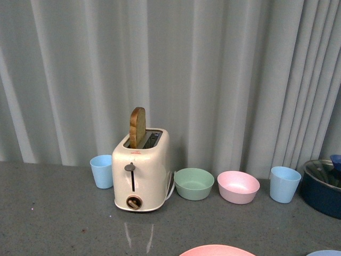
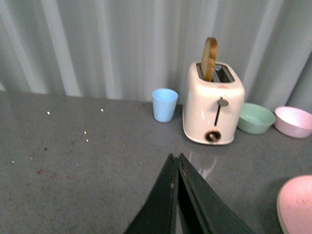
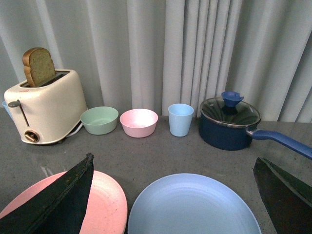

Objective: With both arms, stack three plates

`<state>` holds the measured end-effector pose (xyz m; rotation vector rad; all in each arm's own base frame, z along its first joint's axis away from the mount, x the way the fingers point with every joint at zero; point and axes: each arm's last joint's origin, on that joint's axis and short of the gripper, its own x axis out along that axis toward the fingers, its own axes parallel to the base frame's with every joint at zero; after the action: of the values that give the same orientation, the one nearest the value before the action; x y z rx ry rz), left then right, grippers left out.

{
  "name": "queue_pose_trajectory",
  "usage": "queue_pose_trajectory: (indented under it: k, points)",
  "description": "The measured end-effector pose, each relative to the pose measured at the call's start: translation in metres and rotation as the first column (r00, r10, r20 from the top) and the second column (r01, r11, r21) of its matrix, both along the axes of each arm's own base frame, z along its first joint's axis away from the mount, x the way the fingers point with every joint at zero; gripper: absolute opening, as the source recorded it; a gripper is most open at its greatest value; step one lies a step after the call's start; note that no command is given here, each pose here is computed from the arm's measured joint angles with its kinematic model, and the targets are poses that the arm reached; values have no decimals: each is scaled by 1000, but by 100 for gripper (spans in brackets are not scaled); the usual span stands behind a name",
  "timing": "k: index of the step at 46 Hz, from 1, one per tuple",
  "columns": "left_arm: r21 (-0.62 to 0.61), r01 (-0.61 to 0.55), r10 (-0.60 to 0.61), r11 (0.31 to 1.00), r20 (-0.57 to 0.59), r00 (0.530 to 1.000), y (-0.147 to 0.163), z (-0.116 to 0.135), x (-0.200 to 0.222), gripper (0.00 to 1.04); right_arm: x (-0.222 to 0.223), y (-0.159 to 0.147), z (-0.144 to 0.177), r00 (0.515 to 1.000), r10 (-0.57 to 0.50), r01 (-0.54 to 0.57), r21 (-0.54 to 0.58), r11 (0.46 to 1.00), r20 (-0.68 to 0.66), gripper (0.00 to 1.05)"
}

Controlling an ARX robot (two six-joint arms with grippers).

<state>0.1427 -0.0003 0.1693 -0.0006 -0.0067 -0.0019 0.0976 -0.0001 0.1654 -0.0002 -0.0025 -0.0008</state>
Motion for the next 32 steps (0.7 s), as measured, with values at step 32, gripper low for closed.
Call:
queue_pose_trajectory:
  k: [32]
  points:
    - [0,0,0,1000,24,1000,0,7,-25,4,0,0,0,1000,0,0,0,1000,0,97]
